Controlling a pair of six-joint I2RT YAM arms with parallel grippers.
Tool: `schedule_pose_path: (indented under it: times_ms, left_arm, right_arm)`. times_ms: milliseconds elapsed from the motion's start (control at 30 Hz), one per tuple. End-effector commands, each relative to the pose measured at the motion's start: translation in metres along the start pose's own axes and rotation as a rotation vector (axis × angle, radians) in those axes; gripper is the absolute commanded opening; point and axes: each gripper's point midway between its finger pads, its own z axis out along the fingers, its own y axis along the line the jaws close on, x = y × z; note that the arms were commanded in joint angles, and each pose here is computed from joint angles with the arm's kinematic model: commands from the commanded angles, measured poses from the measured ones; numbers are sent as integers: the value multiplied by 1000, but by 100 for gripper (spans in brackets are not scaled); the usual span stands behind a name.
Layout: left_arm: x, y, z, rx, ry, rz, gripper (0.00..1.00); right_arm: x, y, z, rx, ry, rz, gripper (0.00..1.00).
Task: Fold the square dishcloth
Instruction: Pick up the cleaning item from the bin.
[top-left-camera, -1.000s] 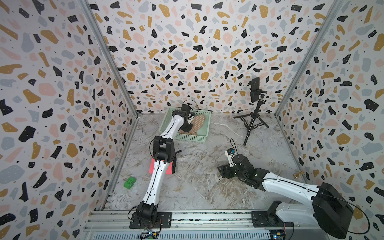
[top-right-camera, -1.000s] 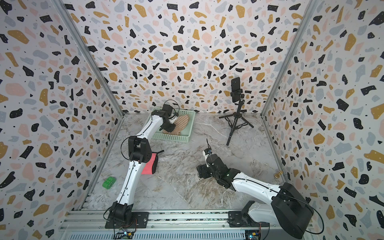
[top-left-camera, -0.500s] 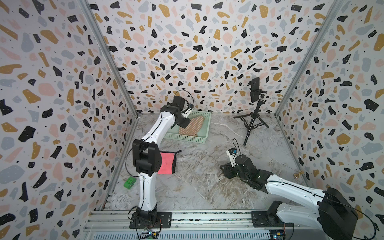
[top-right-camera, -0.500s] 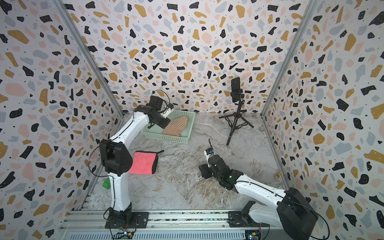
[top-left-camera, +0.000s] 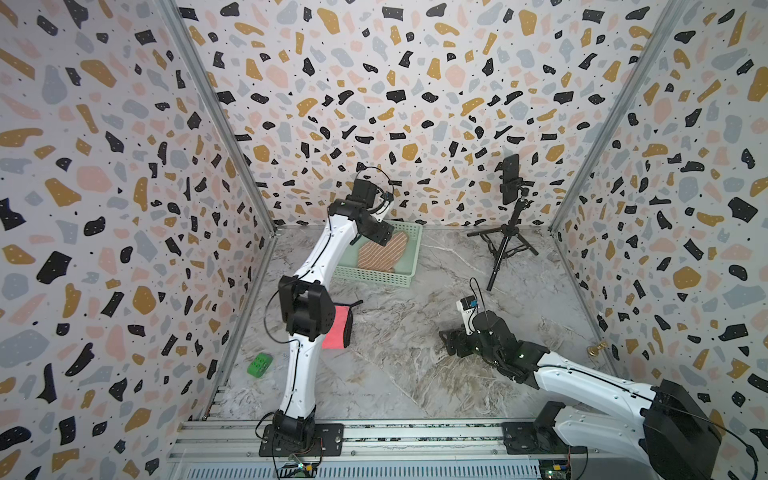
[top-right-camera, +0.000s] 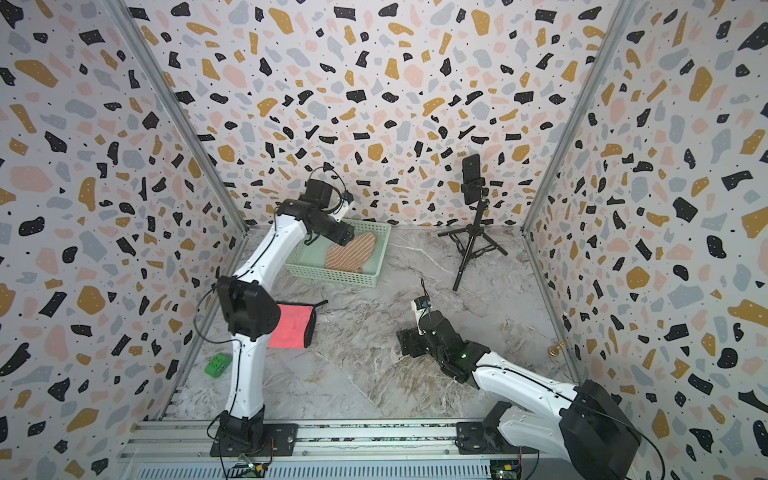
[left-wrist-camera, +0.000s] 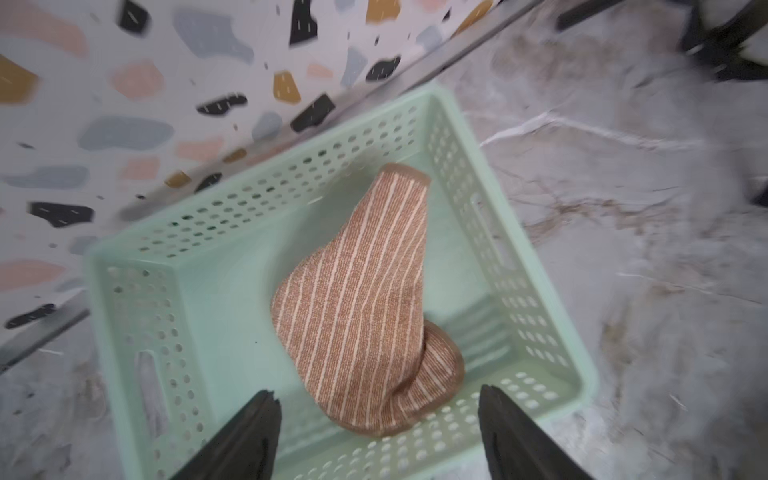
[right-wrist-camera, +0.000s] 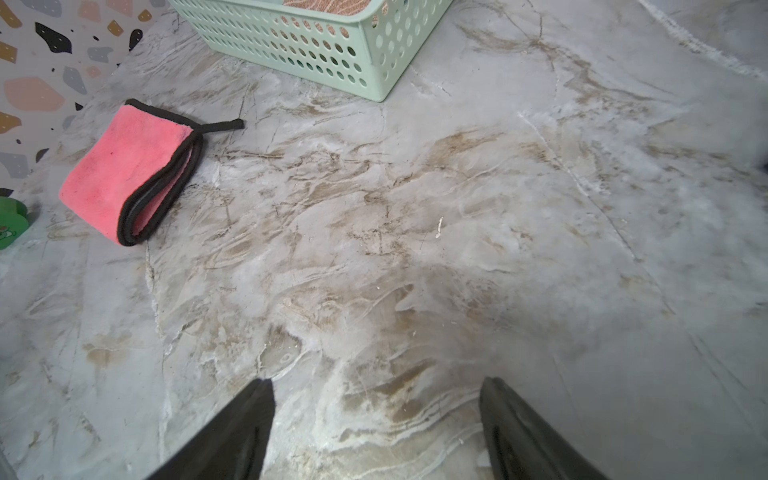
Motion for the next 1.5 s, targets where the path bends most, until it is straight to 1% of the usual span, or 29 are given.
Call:
schedule_pose_path:
  times_ms: [0, 100, 200, 267, 400, 467, 500, 600, 633, 700, 767, 800, 833, 867, 933, 1000, 1067, 1100, 1133, 1200, 1333, 1467]
  left_arm:
    - [42, 9, 29, -45, 180, -59, 81]
    - [51, 11, 49, -46, 197, -60, 82]
    - [72, 0, 69, 9, 280, -53, 82]
    - [87, -6, 77, 39, 352, -24, 83]
    - [108, -13, 86, 67, 430, 44, 84]
    - [115, -13, 89, 58, 453, 55, 85]
    - [117, -11, 90, 50, 460, 60, 81]
    - [124, -11, 93, 53, 490, 69, 61]
    - [127, -11, 94, 53, 502, 71, 52]
    - [132, -11, 95, 55, 523, 74, 34]
    - [134, -10, 95, 47, 531, 88, 9]
    - [133, -6, 94, 31, 528, 95, 0]
    - [128, -3, 90, 9, 515, 105, 0]
    - [122, 0, 84, -9, 493, 112, 0]
    - [99, 7, 68, -53, 408, 121, 0]
    - [71, 10, 42, -81, 287, 130, 0]
    - [37, 14, 7, -119, 137, 132, 0]
    - [24, 12, -10, -122, 78, 129, 0]
    - [13, 11, -30, -128, 20, 130, 0]
    - [1, 5, -65, -126, -61, 133, 0]
    - [8, -17, -113, -82, -110, 166, 0]
    - [39, -53, -147, 17, -108, 229, 0]
  right_arm:
    - [-4, 0, -1, 2, -18, -11, 84]
    - [-3, 3, 2, -13, -6, -10, 84]
    - [-1, 4, 5, -16, 6, -11, 84]
    - [0, 5, 6, -19, 12, -12, 84]
    - [-1, 5, 5, -23, 10, -10, 83]
    - [-2, 5, 5, -24, 8, -9, 83]
    - [-2, 5, 5, -23, 8, -8, 82]
    - [-2, 5, 4, -22, 5, -5, 81]
    - [-2, 5, 3, -22, 2, -3, 80]
    - [-4, 5, 1, -22, -7, -2, 79]
    - [-6, 4, -1, -19, -16, -2, 77]
    - [-6, 3, -2, -17, -19, -2, 76]
    - [-6, 3, -3, -16, -22, -1, 75]
    - [-6, 3, -3, -17, -25, 0, 73]
    - [-6, 4, -4, -23, -26, 3, 70]
    - [-6, 5, -4, -27, -26, 3, 67]
    - [-6, 5, -3, -28, -25, 2, 64]
    - [-6, 5, -4, -28, -25, 1, 63]
    - [-7, 5, -4, -28, -26, 1, 62]
    - [-6, 4, -4, -26, -27, 0, 61]
    - [-7, 5, -5, -27, -30, -2, 59]
    - [-7, 6, -5, -35, -34, -9, 58]
